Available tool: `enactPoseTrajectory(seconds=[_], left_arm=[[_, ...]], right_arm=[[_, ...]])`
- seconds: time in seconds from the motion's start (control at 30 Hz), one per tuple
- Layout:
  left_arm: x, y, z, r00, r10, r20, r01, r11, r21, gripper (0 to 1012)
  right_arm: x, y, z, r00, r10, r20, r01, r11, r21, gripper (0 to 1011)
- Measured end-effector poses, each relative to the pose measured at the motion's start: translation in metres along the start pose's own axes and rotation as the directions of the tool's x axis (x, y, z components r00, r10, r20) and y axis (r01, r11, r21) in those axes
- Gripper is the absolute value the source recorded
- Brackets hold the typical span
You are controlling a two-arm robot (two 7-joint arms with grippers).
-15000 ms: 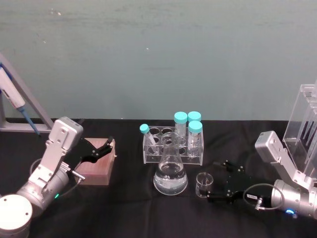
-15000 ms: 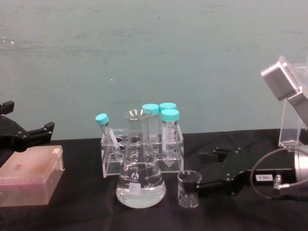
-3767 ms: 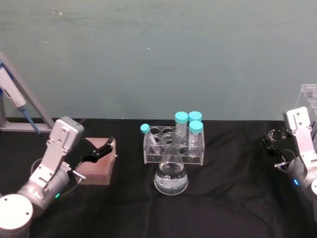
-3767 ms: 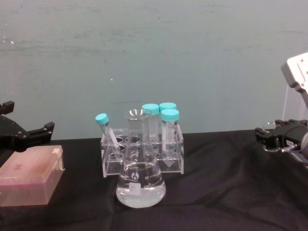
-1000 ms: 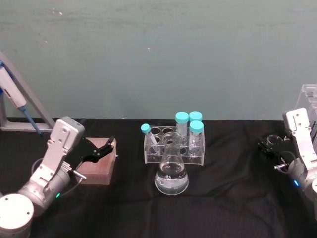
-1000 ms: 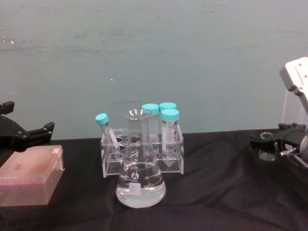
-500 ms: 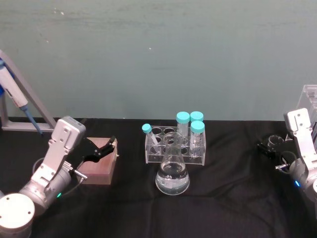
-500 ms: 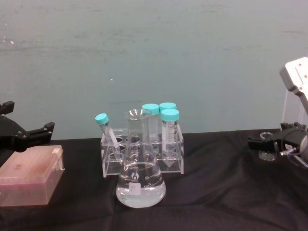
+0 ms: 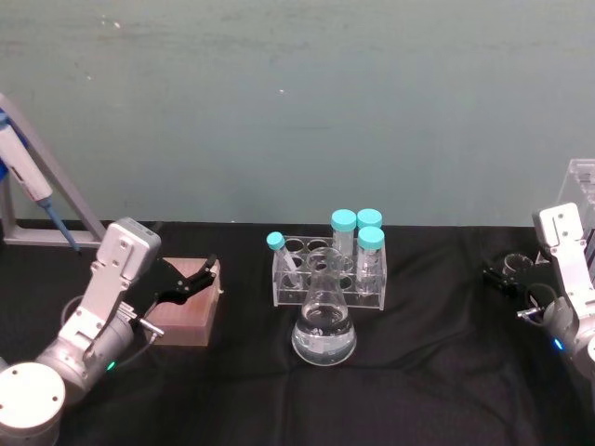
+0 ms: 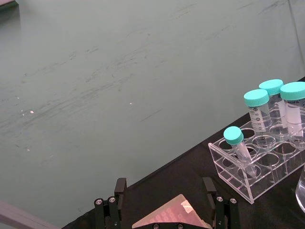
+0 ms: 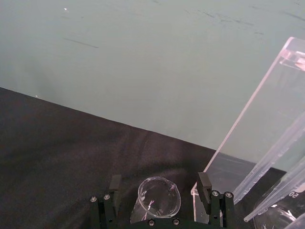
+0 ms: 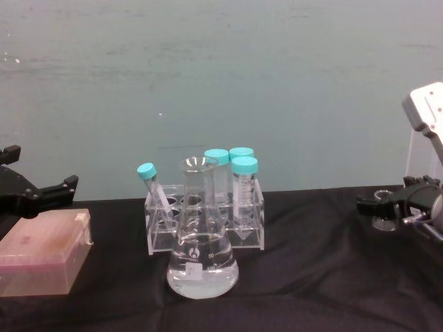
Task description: Place the experimental apparatus aside using one hand.
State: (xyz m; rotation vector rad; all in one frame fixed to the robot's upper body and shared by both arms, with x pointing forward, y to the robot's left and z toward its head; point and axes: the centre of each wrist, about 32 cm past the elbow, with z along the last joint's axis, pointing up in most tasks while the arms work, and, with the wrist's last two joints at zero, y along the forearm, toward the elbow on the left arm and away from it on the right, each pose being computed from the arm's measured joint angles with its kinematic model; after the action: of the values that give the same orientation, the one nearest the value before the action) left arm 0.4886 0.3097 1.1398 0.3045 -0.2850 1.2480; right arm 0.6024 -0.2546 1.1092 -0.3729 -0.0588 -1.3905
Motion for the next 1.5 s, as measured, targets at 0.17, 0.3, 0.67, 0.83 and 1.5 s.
enactPoseTrajectory(seconds=[0.17,0.3,0.67,0.83,1.5], left_arm=[[0.0000,0.0000,0.0000,1.0000,0.000,0.000,0.000,1.0000,0.000,1000],[0.0000,0.0000,0.0000,1.0000,0.000,0.000,0.000,1.0000,0.000,1000],[0.0000,0.0000,0.0000,1.0000,0.000,0.000,0.000,1.0000,0.000,1000],[0.0000,0.0000,0.0000,1.0000,0.000,0.000,0.000,1.0000,0.000,1000],[0.0000,0.0000,0.0000,1.0000,0.000,0.000,0.000,1.0000,0.000,1000]], right_arm=[[0.002,-0.004,0.002,1.000,0.003,0.031,-0.004,1.000,0.027,1000],[0.003,-0.008,0.003,0.999,0.011,0.040,-0.013,0.999,0.052,1000],[0.008,-0.018,0.011,0.995,0.085,0.060,-0.091,0.988,0.122,1000],[0.009,-0.022,0.015,0.991,0.117,0.062,-0.125,0.981,0.150,1000],[0.006,-0.037,0.031,0.949,0.310,0.052,-0.313,0.916,0.252,1000]])
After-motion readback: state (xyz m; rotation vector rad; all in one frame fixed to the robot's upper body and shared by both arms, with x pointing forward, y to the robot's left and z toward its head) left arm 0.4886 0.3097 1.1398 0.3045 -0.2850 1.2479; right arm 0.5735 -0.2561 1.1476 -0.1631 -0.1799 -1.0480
